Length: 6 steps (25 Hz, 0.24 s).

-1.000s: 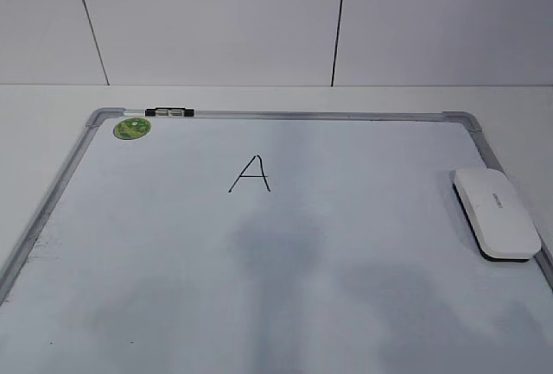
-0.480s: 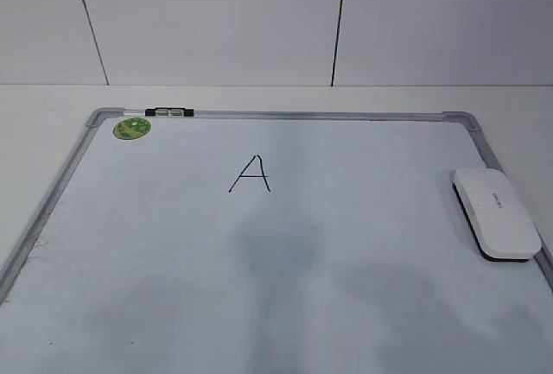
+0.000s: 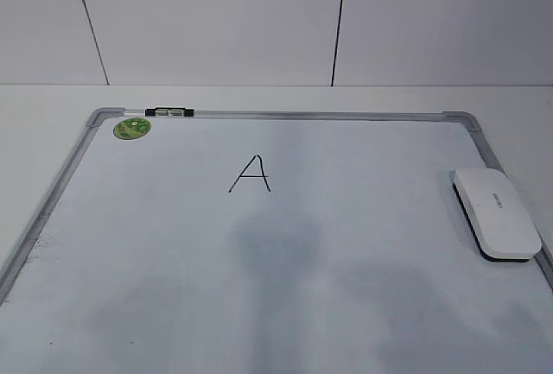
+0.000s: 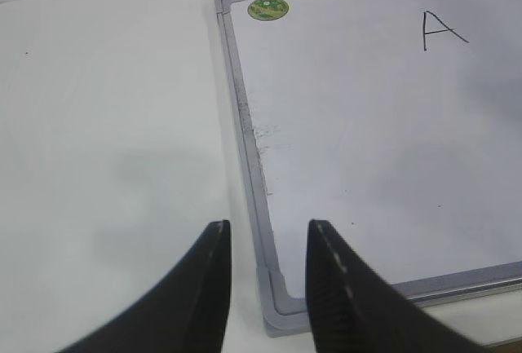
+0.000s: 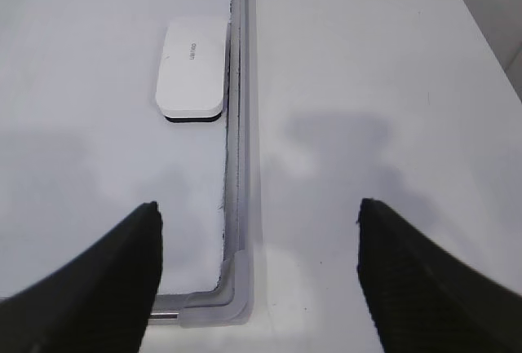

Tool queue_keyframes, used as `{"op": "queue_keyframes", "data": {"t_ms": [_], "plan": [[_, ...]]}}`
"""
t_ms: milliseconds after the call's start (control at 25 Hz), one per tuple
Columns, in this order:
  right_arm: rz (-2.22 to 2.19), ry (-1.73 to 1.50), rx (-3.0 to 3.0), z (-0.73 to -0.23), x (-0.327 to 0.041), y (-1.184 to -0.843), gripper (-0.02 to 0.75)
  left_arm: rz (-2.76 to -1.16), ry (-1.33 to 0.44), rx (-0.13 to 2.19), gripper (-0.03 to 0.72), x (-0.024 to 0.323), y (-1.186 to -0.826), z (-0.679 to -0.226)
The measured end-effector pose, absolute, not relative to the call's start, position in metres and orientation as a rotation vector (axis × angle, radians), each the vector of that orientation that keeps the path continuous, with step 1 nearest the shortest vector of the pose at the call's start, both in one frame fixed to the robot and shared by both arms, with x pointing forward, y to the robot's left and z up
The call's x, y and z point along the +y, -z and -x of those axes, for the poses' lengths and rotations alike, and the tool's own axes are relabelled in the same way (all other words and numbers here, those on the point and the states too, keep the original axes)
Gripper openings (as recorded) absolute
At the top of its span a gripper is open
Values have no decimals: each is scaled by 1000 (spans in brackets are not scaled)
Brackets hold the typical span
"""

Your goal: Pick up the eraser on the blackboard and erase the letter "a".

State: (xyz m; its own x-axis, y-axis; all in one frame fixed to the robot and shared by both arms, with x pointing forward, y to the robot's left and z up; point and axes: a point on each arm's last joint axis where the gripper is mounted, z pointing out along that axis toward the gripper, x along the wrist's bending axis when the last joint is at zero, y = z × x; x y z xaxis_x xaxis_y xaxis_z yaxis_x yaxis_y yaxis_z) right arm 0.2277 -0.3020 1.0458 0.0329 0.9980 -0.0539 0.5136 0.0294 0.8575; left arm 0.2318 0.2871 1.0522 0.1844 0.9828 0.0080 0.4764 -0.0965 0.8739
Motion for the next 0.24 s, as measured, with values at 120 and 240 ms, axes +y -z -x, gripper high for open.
{"op": "queue_keyframes", "data": {"t_ms": [120, 240], "plan": [[-1578, -837, 1575, -228, -302, -1046, 592, -1691, -830, 1396, 235, 287, -1052, -232], [-1578, -837, 1575, -228, -302, -1046, 592, -1691, -830, 1396, 235, 287, -1052, -232]]}}
